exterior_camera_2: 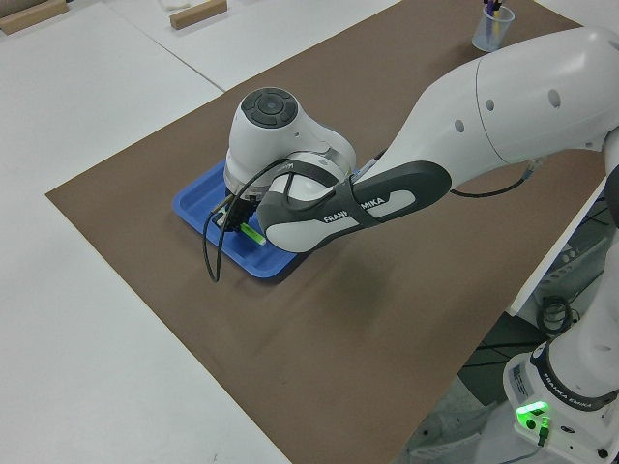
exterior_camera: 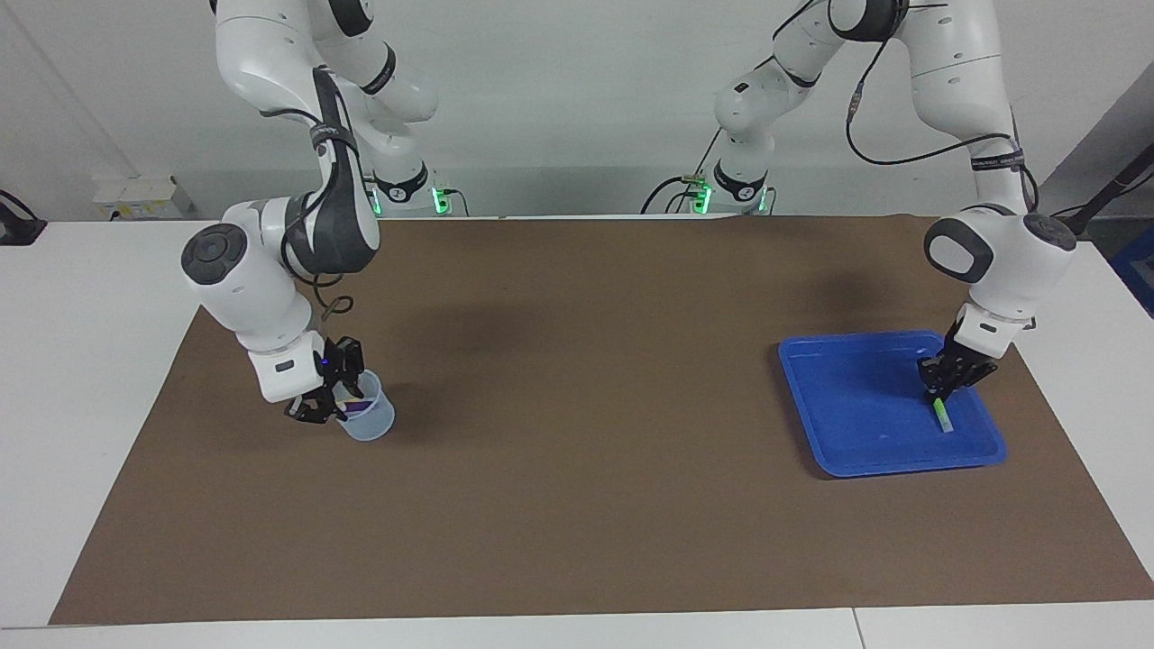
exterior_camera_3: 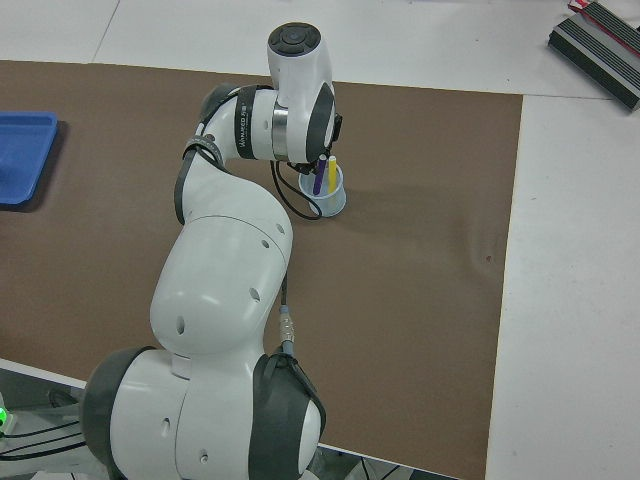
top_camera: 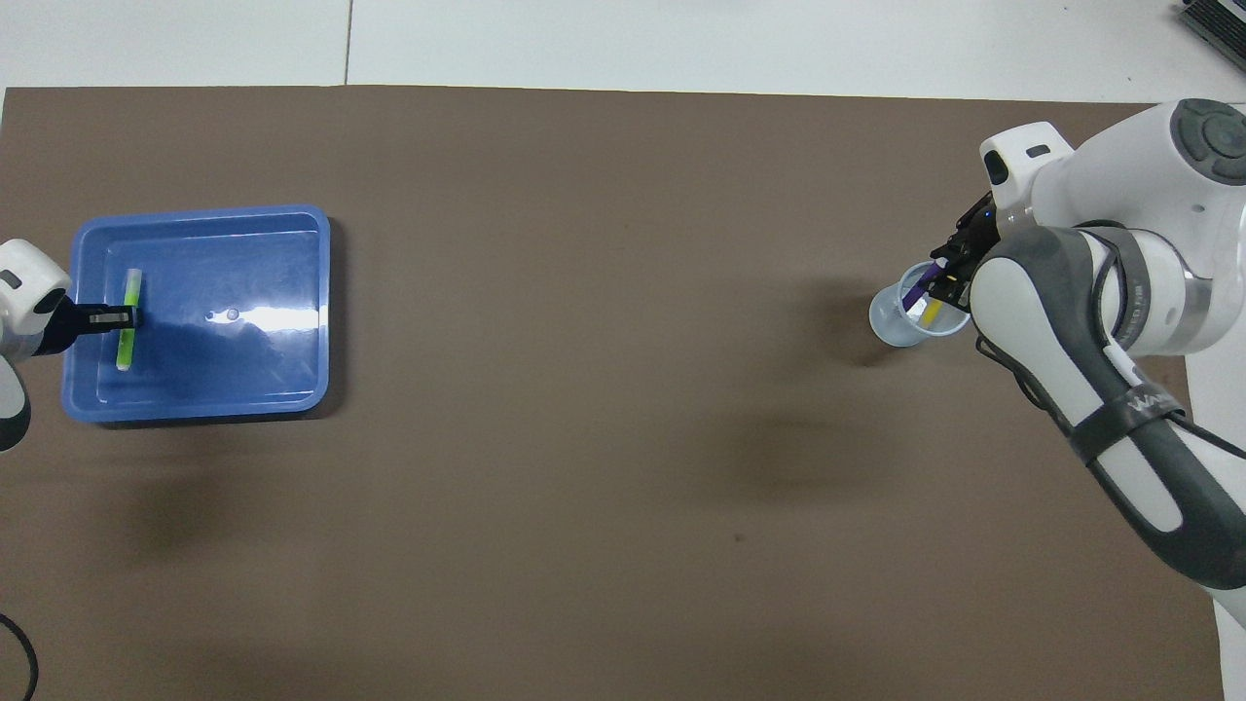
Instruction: Right arm passes pens to left for tray arrangement
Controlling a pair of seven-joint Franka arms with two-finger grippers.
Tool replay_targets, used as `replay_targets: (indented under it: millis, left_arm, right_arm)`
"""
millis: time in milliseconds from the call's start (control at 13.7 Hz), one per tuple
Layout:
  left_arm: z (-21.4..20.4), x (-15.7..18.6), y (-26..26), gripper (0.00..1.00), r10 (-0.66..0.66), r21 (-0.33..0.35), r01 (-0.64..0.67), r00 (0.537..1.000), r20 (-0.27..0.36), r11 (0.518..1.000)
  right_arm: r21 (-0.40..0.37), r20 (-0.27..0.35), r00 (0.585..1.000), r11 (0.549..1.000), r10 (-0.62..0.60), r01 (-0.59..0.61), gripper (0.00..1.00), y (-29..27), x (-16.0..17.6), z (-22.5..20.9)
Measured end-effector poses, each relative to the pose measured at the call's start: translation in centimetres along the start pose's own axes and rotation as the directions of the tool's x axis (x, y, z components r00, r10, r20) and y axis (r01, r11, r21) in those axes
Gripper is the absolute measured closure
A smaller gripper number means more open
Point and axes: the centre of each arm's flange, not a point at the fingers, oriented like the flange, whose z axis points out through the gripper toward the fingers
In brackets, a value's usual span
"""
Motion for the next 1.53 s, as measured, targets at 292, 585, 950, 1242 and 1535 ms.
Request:
replay_targets:
  millis: [292, 585, 950, 1242, 1535]
  left_arm:
    - [0.4, -0.1, 0.0, 0.65, 0.000, -0.003, 0.000, 1.000, 0.006, 1.000]
    - [0.4, -0.1, 0.0, 0.56, 0.001, -0.003, -0.001, 1.000, 0.006, 1.000]
    - [0.2, 0.1, -0.1, 0.33, 0.000, -0.002, 0.000, 1.000, 0.002, 1.000]
    - [-0.7, 1.0, 0.5, 0.17, -0.030, -0.036, 0.033, 0.997, 0.077, 0.999]
    - [-2.8, 3.1, 1.3, 0.11, -0.036, -0.044, 0.040, 0.996, 0.082, 0.998]
  right_arm:
    - [0.004, 0.002, 1.000, 1.000, 0.008, -0.008, 0.61, 0.0, 0.0, 0.0]
    - [0.006, 0.003, 1.000, 1.000, 0.011, -0.011, 0.63, -0.1, 0.0, 0.0]
    - [0.006, 0.004, 1.000, 1.000, 0.015, -0.015, 0.67, -0.1, 0.0, 0.0]
    - [0.007, 0.004, 1.000, 1.000, 0.017, -0.017, 0.67, -0.1, 0.0, 0.0]
    - [0.013, 0.008, 0.999, 0.999, 0.031, -0.031, 0.69, -0.2, 0.0, 0.1]
